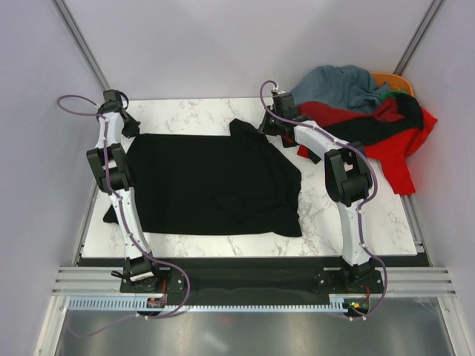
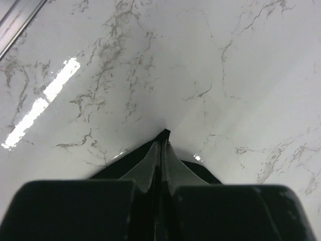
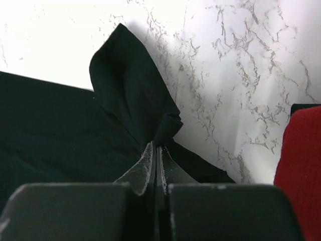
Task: Fold and stack the t-shirts
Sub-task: Fold the tshirt
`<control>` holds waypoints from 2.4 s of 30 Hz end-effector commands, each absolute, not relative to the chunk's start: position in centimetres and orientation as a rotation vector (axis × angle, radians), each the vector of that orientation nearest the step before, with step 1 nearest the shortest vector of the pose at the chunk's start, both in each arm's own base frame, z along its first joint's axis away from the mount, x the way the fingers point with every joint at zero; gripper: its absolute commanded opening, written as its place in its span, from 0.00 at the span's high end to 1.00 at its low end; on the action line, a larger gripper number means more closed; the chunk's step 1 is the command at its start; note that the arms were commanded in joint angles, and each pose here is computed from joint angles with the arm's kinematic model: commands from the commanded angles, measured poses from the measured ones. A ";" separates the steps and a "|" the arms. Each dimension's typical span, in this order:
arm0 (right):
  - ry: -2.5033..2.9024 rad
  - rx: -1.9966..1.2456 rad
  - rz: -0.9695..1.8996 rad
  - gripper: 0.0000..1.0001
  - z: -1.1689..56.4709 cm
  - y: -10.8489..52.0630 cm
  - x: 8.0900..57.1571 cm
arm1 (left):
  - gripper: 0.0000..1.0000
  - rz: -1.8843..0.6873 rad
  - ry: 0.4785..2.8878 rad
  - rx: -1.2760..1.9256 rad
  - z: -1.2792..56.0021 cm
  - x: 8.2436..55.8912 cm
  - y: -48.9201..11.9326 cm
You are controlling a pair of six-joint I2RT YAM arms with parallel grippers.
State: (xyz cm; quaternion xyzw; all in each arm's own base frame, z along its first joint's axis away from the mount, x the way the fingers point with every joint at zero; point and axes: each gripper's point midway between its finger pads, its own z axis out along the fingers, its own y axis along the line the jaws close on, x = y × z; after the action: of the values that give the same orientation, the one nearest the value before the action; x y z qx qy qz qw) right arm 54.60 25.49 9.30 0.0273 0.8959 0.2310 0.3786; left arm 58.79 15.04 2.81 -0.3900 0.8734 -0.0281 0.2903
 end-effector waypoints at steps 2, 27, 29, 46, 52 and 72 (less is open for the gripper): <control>2.143 0.034 0.635 1.00 17.6 26.0 56.2 | 0.98 -0.162 2.324 -1.048 6.0 58.4 13.6; 2.156 -0.055 0.649 1.00 23.7 22.9 41.9 | 0.98 -0.175 2.328 -1.062 14.6 42.8 11.8; 2.164 -0.059 0.638 1.00 23.4 22.3 40.7 | 0.98 -0.166 2.322 -1.072 14.7 41.8 12.3; 2.286 0.064 0.645 1.00 16.3 18.7 30.3 | 0.98 -0.047 2.345 -1.145 11.8 35.4 13.6; 2.308 0.092 0.649 1.00 13.8 18.1 27.2 | 0.98 0.003 2.297 -1.215 11.1 33.8 14.5; 2.433 0.152 0.540 0.14 10.8 16.0 23.8 | 0.14 0.100 2.264 -1.296 11.1 30.8 16.0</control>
State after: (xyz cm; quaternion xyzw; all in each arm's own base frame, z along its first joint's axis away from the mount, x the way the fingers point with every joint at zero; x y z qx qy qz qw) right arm 22.57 15.61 8.33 0.0526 0.9333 0.2011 0.2928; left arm 30.28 15.62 8.23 -0.4867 0.8462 0.0344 0.2141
